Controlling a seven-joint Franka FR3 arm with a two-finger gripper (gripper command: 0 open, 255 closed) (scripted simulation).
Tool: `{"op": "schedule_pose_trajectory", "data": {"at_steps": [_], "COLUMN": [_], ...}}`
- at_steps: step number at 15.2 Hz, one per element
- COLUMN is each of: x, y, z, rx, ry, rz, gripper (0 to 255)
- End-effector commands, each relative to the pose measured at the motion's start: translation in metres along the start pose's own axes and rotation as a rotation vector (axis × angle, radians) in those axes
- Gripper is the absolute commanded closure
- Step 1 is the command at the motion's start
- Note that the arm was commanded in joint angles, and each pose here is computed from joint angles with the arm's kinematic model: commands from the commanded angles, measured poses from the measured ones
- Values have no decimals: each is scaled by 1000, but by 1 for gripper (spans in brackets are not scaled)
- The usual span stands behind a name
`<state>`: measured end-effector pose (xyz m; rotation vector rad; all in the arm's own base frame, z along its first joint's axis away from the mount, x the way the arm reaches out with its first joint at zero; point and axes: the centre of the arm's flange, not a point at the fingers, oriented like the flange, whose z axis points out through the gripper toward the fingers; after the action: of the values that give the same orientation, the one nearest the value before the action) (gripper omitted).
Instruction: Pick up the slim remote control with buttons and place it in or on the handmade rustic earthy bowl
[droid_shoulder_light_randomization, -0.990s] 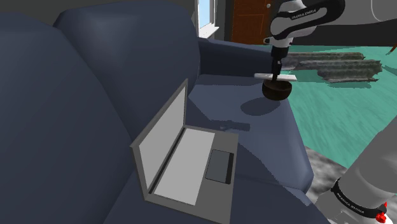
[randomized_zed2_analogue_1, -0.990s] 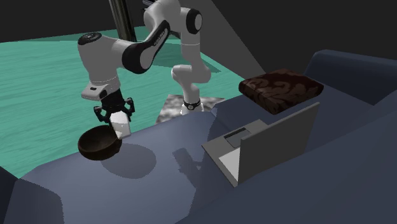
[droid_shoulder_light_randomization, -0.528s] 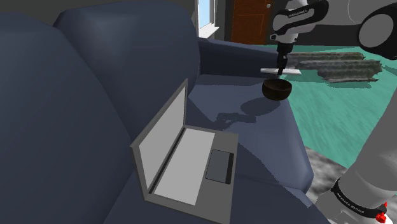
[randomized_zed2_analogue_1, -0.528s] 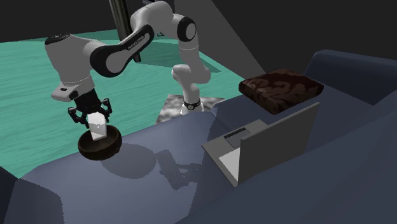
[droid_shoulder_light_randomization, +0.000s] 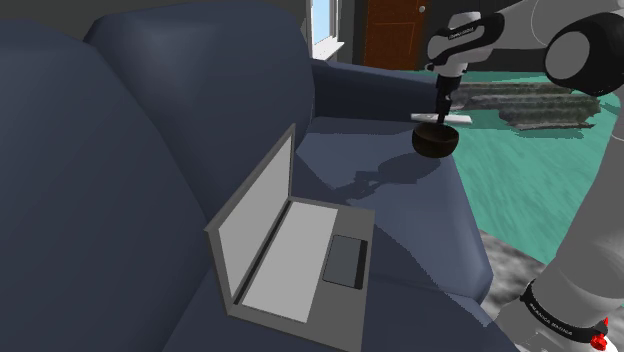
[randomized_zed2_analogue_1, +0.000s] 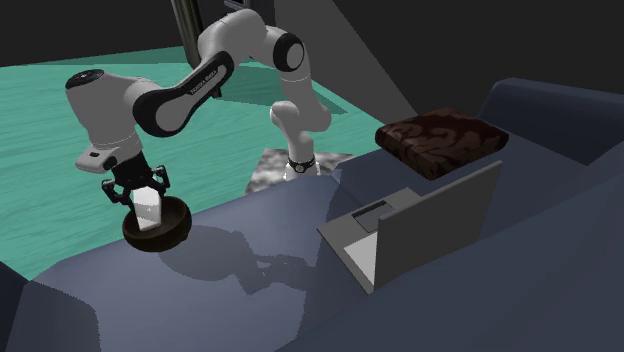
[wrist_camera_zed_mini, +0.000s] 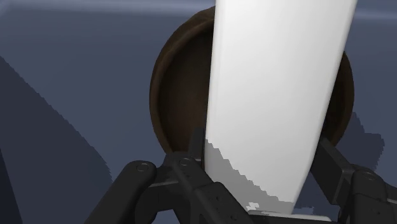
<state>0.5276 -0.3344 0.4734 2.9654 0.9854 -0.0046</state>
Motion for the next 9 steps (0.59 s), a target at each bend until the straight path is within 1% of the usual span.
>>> {"op": "schedule_pose_trajectory", "data": {"at_steps": [1, 6, 9], "x": [0, 0, 0], "y": [1, 0, 0], "z": [10, 40, 40], "rx": [-1, -1, -1], "ry": [0, 0, 0], "rz": [0, 0, 0], "gripper": [255, 255, 255]}}
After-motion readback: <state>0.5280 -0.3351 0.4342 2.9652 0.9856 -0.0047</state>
